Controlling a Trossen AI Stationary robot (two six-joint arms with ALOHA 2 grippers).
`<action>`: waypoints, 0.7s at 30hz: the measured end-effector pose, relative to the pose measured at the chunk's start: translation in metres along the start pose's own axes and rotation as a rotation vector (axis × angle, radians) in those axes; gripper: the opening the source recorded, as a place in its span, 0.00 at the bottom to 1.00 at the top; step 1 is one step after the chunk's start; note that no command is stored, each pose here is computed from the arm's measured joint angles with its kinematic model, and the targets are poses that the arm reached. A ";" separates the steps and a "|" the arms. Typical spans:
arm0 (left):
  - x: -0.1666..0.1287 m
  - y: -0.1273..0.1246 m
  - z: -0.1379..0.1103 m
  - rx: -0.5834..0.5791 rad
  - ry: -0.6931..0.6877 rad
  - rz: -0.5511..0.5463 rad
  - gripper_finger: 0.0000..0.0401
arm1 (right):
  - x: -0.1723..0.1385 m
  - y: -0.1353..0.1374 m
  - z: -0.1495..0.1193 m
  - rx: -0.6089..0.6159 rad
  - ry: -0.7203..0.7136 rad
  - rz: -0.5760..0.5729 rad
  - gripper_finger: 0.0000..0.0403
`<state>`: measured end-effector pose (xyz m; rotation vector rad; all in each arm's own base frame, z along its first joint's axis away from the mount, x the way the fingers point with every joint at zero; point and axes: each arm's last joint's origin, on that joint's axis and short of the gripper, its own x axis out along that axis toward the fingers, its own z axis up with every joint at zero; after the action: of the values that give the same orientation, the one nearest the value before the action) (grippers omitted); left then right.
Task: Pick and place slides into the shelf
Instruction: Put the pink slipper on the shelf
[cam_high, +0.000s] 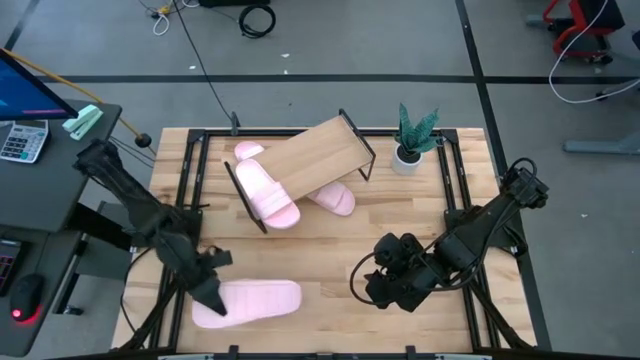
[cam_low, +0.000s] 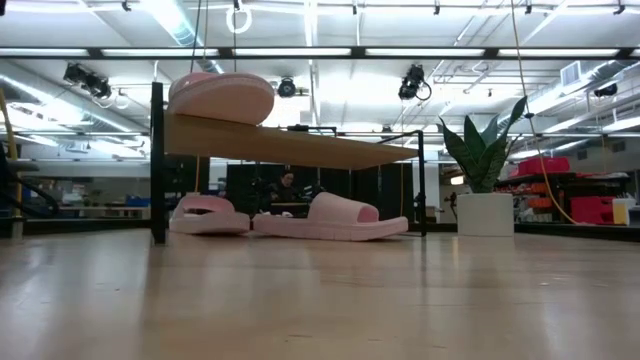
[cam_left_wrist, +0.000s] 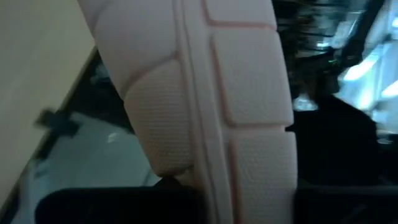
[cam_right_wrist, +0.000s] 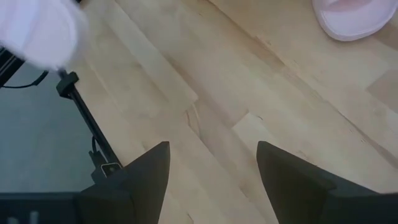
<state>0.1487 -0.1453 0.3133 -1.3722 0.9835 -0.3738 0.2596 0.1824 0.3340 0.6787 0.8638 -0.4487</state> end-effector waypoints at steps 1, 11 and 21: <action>-0.009 -0.010 -0.001 0.016 -0.009 0.054 0.11 | 0.000 0.000 0.000 -0.001 0.000 0.001 0.61; -0.098 -0.107 0.019 0.179 -0.403 0.265 0.11 | -0.002 0.001 -0.004 -0.012 -0.004 0.006 0.60; -0.105 -0.156 0.072 0.386 -0.533 0.560 0.11 | -0.002 0.006 -0.002 -0.083 -0.039 0.046 0.60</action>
<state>0.1913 -0.0553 0.4882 -0.7388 0.7531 0.2134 0.2611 0.1880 0.3368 0.6103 0.8240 -0.3812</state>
